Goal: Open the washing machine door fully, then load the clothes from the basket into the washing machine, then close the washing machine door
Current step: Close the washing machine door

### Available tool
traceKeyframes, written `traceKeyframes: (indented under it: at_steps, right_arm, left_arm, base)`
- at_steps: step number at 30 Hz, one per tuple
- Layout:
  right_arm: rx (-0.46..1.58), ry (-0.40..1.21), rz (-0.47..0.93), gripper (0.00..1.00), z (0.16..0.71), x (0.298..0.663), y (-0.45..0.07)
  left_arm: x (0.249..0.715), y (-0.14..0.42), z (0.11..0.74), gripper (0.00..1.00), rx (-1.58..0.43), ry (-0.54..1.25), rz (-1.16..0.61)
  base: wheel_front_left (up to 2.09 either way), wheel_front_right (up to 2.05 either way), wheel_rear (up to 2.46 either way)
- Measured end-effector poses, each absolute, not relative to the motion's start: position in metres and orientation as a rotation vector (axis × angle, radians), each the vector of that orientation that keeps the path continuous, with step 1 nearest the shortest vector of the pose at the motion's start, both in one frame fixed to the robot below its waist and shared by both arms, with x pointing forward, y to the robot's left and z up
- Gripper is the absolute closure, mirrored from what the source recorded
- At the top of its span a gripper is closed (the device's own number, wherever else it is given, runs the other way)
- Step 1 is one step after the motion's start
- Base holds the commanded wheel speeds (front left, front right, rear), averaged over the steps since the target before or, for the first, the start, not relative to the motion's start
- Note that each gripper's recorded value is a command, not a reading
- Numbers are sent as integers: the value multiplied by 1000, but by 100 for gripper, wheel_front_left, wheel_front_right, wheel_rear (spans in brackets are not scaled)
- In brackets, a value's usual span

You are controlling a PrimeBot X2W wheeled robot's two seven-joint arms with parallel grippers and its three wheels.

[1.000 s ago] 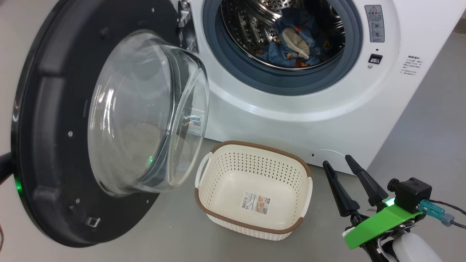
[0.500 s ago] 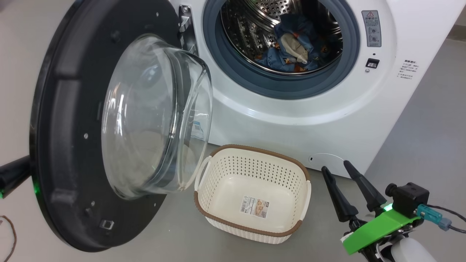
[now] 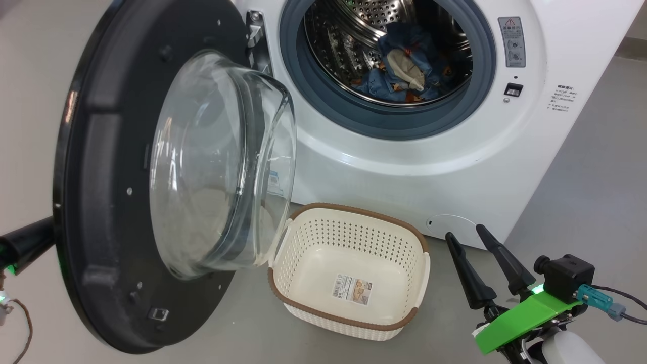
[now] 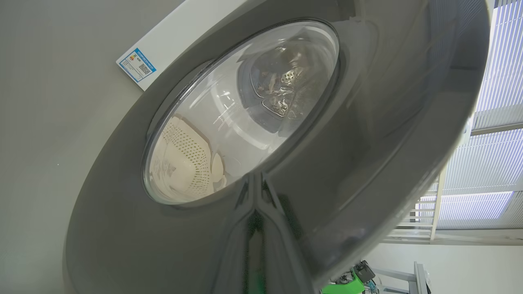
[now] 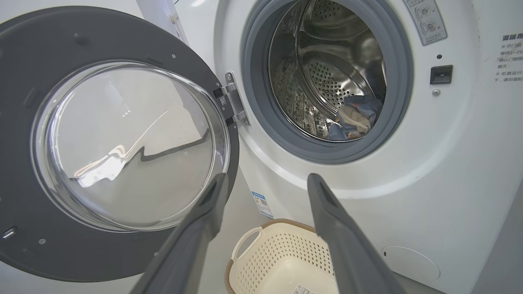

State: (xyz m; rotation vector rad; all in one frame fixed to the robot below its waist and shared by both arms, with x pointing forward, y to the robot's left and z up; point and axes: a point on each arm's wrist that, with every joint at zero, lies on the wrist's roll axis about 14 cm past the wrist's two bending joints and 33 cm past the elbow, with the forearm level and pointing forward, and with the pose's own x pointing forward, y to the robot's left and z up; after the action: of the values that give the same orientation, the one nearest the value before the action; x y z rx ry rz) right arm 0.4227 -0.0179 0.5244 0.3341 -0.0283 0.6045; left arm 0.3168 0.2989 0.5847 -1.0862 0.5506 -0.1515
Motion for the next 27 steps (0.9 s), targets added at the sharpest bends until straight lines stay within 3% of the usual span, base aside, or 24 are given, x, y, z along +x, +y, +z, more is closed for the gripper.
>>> traceKeyframes:
  at_steps: [18,27]
  right_arm:
    - [333,-32,611,0,526,422,-16]
    - [335,-33,619,0,527,421,-12]
  left_arm:
    - [317,301,590,100,-1053,500,-153]
    - [316,327,589,100,-996,406,-57]
  base:
    - [0,0,0]
    - [0,0,0]
